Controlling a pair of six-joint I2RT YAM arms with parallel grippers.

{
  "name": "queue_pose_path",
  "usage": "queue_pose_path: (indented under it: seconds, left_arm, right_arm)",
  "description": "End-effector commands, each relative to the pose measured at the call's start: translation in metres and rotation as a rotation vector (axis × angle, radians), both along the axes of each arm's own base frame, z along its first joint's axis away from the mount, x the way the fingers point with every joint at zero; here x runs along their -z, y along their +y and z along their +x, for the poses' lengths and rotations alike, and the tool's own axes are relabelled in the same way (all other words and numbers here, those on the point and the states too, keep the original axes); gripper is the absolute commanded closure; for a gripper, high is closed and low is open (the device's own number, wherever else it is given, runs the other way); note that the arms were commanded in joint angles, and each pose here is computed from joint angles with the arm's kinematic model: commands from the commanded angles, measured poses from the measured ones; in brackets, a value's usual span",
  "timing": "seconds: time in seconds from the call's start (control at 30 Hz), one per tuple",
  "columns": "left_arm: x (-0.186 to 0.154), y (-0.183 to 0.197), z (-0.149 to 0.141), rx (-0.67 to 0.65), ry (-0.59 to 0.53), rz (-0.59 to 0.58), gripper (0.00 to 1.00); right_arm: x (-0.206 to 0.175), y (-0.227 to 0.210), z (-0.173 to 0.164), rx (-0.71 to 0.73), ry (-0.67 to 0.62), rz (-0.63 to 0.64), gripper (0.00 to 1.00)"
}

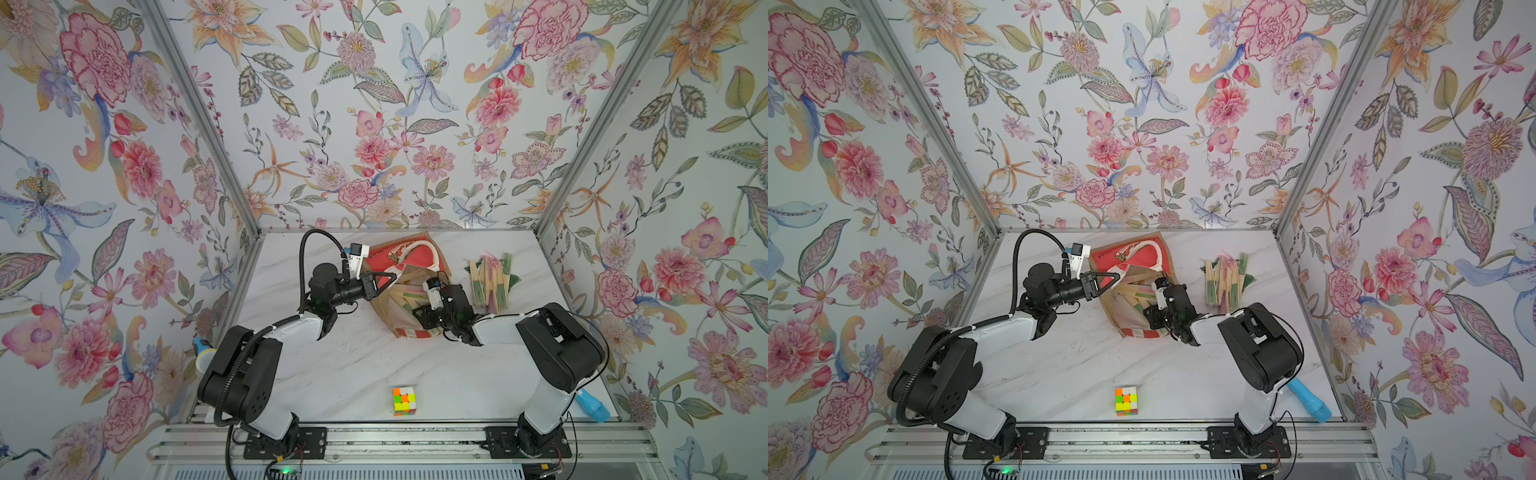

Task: Take out the folding fans from the tote bags
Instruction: Pick up the folding fan from the canvas bag.

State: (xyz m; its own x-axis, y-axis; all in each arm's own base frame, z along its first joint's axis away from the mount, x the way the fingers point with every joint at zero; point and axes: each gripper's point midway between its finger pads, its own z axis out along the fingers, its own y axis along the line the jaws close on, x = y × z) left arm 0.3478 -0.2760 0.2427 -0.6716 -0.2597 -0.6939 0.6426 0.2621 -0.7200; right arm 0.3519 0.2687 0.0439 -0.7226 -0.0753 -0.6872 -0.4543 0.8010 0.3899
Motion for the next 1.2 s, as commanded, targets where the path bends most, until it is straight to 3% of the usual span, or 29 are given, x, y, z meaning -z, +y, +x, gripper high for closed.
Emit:
queue_pose_path:
  seconds: [0.0, 0.57, 0.77, 1.17]
  left_arm:
    - [-0.004, 0.001, -0.003, 0.004, -0.011, -0.009, 1.00]
    - [-0.016, 0.000, -0.005, 0.016, -0.031, -0.048, 1.00]
    - [-0.004, -0.003, -0.002, 0.026, -0.002, -0.046, 1.00]
    - [-0.004, -0.003, -0.001, 0.028, 0.000, -0.051, 1.00]
  right_arm:
    - [-0.010, -0.003, -0.011, -0.018, 0.066, 0.006, 0.79]
    - [-0.044, -0.030, -0.060, -0.041, 0.200, -0.079, 0.80]
    - [-0.057, -0.037, -0.064, -0.042, 0.229, -0.115, 0.80]
    - [-0.120, -0.040, -0.079, -0.075, 0.145, 0.000, 0.81]
